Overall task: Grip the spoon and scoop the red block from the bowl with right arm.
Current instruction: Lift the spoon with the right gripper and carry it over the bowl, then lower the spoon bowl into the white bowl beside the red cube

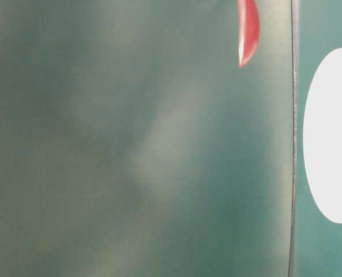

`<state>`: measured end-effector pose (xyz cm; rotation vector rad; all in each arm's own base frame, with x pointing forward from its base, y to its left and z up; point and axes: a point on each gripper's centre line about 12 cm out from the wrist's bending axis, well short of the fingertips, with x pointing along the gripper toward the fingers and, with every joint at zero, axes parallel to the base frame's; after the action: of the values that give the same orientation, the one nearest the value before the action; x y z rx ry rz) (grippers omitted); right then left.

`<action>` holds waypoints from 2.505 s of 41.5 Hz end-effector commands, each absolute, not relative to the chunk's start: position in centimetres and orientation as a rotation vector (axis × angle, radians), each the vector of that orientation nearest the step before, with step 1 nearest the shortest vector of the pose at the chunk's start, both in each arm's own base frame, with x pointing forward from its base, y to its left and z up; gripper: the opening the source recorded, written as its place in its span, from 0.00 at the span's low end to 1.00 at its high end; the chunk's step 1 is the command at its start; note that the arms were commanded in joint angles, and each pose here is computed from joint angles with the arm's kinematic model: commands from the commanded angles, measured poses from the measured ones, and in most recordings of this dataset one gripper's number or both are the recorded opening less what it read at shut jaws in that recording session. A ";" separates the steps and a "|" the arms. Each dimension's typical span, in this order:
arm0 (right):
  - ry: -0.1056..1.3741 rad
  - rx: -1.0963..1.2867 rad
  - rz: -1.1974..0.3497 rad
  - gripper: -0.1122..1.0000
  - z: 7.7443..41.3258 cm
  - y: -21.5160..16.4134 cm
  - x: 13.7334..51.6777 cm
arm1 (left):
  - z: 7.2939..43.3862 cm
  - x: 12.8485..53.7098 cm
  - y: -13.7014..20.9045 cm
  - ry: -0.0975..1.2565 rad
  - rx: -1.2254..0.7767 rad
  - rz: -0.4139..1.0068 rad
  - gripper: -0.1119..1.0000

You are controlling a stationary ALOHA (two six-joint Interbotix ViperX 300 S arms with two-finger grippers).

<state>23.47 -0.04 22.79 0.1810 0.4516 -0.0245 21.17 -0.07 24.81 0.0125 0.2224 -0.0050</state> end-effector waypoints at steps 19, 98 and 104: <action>0.500 0.202 -0.043 0.33 27.1 -2.1 27.6 | 25.4 21.4 0.0 0.215 0.017 -0.004 0.10; 1.112 0.234 -0.117 0.33 19.6 -4.6 37.3 | 25.4 21.2 0.0 0.229 0.009 -0.003 0.10; 1.112 0.233 -0.114 0.33 19.6 -4.5 37.4 | 25.4 21.2 0.0 0.229 0.009 -0.003 0.10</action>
<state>36.82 -4.56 18.31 0.2395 1.1560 -0.1195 20.92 -0.04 24.62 0.0062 0.2485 -0.0026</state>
